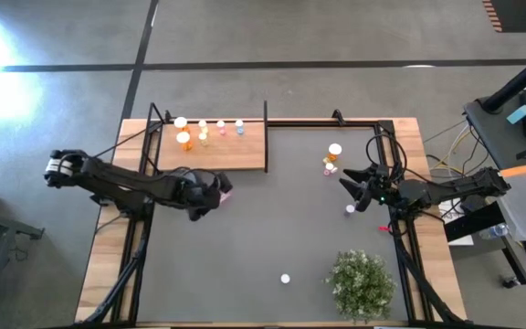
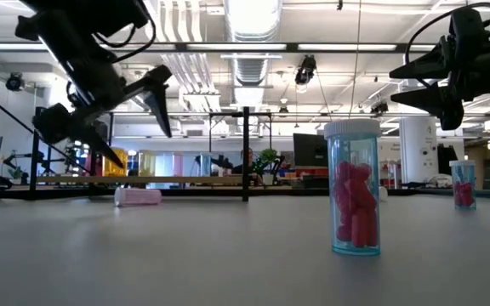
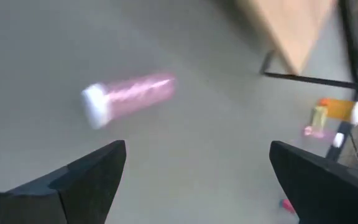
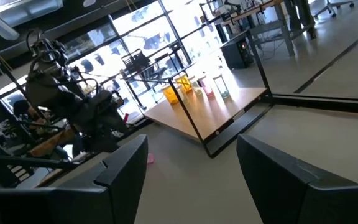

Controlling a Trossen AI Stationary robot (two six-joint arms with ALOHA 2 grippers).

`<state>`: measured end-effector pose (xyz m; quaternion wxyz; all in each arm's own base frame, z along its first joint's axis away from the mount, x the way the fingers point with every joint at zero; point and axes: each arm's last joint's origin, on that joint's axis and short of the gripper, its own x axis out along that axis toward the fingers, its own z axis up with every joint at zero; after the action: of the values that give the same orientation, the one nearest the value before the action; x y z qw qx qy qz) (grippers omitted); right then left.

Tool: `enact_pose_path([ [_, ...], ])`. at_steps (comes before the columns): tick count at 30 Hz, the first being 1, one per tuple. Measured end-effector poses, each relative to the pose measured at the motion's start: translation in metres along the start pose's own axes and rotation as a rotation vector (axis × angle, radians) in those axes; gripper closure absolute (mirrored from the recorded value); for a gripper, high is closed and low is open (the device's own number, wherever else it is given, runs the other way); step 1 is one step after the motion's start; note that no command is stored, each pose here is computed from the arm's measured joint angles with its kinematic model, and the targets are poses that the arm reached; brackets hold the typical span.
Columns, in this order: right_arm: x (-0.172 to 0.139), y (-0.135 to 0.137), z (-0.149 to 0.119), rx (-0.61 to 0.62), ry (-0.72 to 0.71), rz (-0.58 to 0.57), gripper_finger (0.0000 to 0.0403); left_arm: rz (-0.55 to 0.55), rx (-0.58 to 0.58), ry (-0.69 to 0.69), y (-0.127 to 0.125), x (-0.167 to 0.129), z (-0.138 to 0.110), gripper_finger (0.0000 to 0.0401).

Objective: Pick and place medicine bottles onto shelf by color
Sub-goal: Put the bottom pink pill bottle on the shelf aligned with the other pink pill bottle

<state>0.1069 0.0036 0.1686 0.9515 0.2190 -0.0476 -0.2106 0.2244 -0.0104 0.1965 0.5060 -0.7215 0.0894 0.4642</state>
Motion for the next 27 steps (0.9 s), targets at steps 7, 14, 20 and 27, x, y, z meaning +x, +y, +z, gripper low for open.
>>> enact_pose_path([
  [7,0.000,0.000,0.000,0.000,0.000,0.000,0.0165,0.056,-0.553,0.106,-0.002,-0.008,-0.001,0.0019],
  [14,0.000,0.000,0.000,0.000,0.000,0.000,0.0165,0.254,-0.975,0.223,-0.001,-0.007,-0.007,0.0019],
  [20,0.000,0.000,0.000,-0.001,0.000,0.000,0.0165,0.230,-1.026,0.167,-0.005,0.002,0.006,0.0019],
  [27,0.000,0.000,0.000,-0.001,0.000,0.000,0.0165,0.226,-1.093,0.056,-0.004,0.020,0.026,0.0019],
])
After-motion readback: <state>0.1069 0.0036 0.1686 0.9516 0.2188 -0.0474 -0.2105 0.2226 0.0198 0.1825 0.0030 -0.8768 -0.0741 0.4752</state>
